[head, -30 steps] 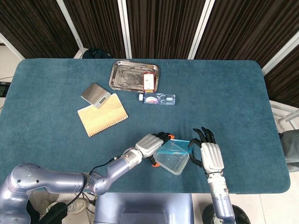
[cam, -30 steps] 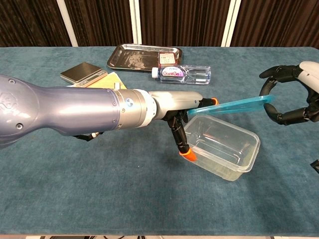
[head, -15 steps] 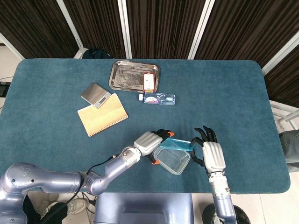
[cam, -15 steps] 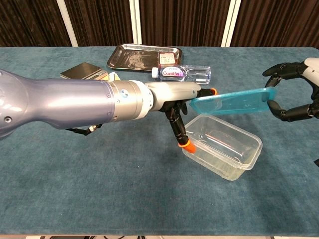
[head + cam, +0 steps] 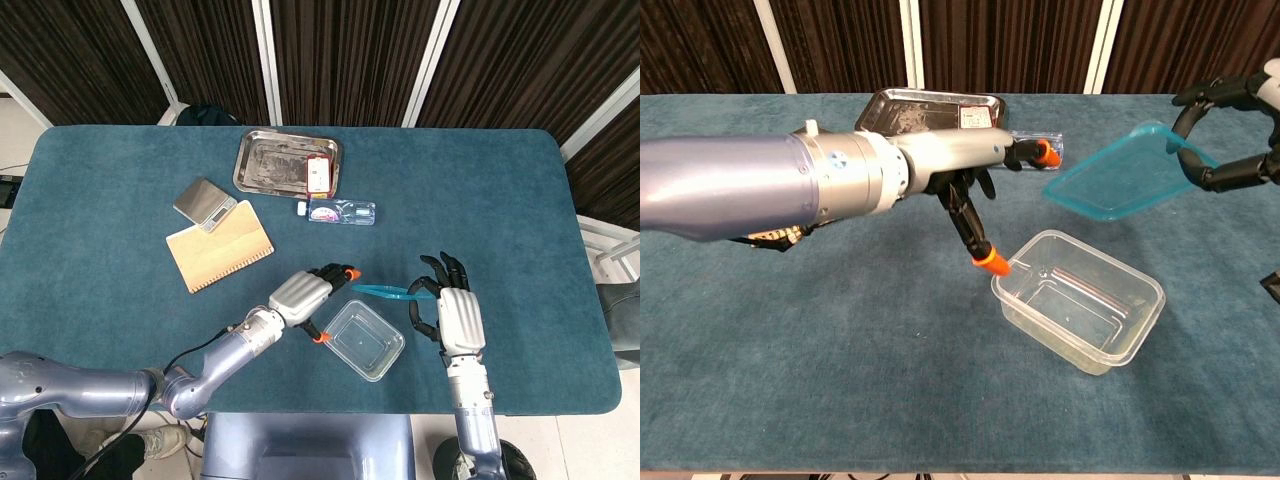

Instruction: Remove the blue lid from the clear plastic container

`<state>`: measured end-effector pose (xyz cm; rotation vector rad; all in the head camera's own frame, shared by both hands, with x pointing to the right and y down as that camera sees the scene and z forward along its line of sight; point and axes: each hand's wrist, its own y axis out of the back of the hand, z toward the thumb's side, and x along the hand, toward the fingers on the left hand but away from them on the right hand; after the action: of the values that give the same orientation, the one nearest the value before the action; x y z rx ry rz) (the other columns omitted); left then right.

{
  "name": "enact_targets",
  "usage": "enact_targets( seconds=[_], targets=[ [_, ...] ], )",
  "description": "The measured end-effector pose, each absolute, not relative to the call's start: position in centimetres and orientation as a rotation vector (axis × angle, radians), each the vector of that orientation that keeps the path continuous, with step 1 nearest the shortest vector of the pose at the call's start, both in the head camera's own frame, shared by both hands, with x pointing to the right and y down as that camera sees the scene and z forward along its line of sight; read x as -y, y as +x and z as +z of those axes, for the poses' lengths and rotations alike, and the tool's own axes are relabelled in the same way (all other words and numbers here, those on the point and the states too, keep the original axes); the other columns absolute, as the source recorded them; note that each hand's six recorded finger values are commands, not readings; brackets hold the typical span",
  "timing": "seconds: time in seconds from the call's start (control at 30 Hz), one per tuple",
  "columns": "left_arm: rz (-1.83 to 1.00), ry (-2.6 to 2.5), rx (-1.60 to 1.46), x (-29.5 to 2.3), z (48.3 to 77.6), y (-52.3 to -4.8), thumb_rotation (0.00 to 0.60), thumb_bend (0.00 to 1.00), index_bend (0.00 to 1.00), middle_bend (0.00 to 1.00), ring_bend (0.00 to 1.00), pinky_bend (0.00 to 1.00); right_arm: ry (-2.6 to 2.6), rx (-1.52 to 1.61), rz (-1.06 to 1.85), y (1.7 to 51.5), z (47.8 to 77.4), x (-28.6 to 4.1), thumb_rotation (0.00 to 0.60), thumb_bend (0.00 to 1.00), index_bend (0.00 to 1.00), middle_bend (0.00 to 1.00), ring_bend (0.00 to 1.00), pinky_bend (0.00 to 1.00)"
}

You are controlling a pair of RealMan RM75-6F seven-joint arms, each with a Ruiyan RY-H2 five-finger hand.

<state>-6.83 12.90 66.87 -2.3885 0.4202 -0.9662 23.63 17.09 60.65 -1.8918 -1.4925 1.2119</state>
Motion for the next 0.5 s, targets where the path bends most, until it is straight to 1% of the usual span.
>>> enact_targets(
  seconds=[0.23,0.5],
  targets=[
    [-0.934,-2.392,-0.486,-11.7,65.5,-7.5,0.6,0.0,0.0,0.02,0.02,0.2,-1.853,1.502,1.195,23.8,59.7,-15.5,0.6,0.68,0.65,0.2,0.04,0.0],
    [-0.907,-2.381,-0.585,-10.0,63.6,-9.5,0.6,0.0,0.0,0.02,0.02,0.2,-1.746,1.5,1.228,27.1,58.3,-13.6,0.6,0.68,0.65,0.2,0.04,0.0]
  ],
)
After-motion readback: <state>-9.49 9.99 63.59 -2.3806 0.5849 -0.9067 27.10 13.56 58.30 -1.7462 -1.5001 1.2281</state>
